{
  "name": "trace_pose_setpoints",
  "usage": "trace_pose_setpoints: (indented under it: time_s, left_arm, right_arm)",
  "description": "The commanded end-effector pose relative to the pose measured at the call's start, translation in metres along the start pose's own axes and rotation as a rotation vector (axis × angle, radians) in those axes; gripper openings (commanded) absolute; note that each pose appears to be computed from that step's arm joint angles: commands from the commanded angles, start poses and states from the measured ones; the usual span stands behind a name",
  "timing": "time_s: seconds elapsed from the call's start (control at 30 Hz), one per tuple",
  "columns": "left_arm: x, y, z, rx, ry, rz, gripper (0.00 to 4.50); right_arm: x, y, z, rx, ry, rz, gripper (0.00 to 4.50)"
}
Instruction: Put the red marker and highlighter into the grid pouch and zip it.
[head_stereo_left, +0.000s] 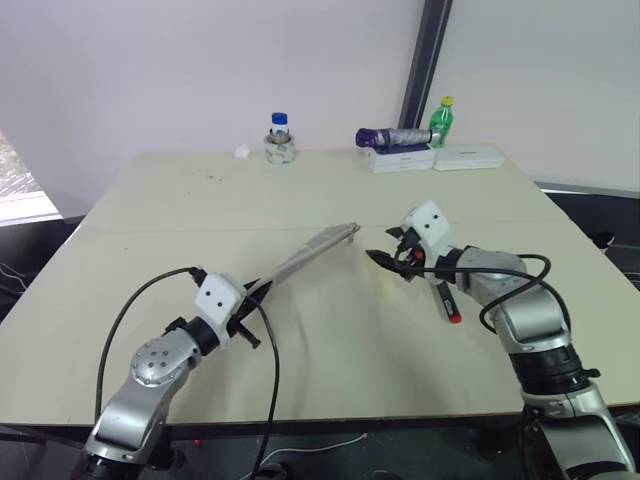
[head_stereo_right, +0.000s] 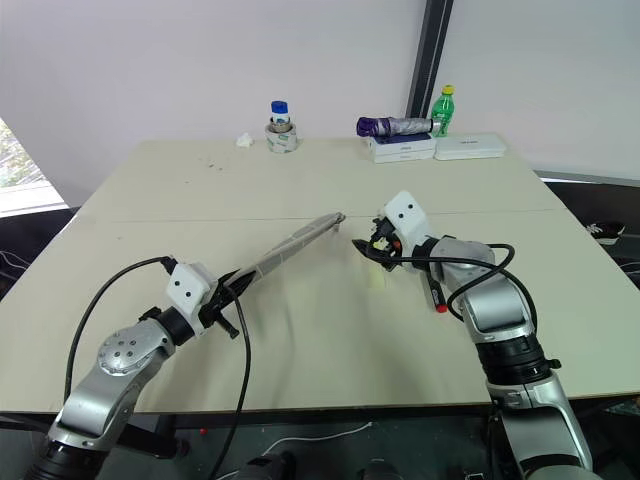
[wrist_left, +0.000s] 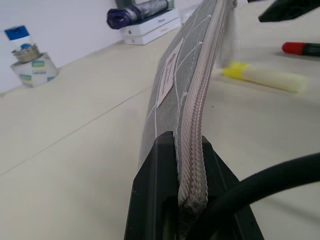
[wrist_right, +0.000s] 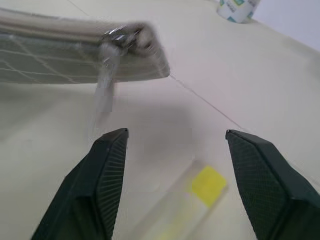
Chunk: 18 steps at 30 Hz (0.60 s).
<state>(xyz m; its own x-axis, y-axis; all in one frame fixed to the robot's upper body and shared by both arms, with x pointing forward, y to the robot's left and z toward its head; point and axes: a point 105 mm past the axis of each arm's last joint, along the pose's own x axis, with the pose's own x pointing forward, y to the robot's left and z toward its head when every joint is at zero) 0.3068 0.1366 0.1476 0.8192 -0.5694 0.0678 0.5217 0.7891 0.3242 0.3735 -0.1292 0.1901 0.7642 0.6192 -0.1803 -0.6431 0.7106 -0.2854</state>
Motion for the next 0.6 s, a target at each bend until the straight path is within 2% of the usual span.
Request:
trace_pose_setpoints:
  time_s: [0.03,0.27,0.37,0.53,0.6]
  left_arm:
    - [0.0,-0.002,0.015,0.028,-0.045,0.004,0.0]
    - [0.004,-0.007,0.017,0.026,-0.053,-0.009,0.0]
    - [0.006,-0.008,0.019,0.023,-0.057,-0.012,0.0]
    - [0.01,-0.011,0.018,0.019,-0.05,-0.005,0.0]
    - [0.011,-0.013,0.017,0.016,-0.045,-0.003,0.0]
  right_arm:
    - [0.002,0.005,0.017,0.016,-0.073,0.006,3.36]
    - [0.016,0.009,0.016,0.061,-0.077,-0.011,3.36]
    - [0.018,0.011,0.013,0.085,-0.075,-0.004,2.53]
    - [0.017,0.02,0.014,0.096,-0.082,0.023,0.02]
    - [0.017,0.026,0.017,0.091,-0.089,0.044,0.02]
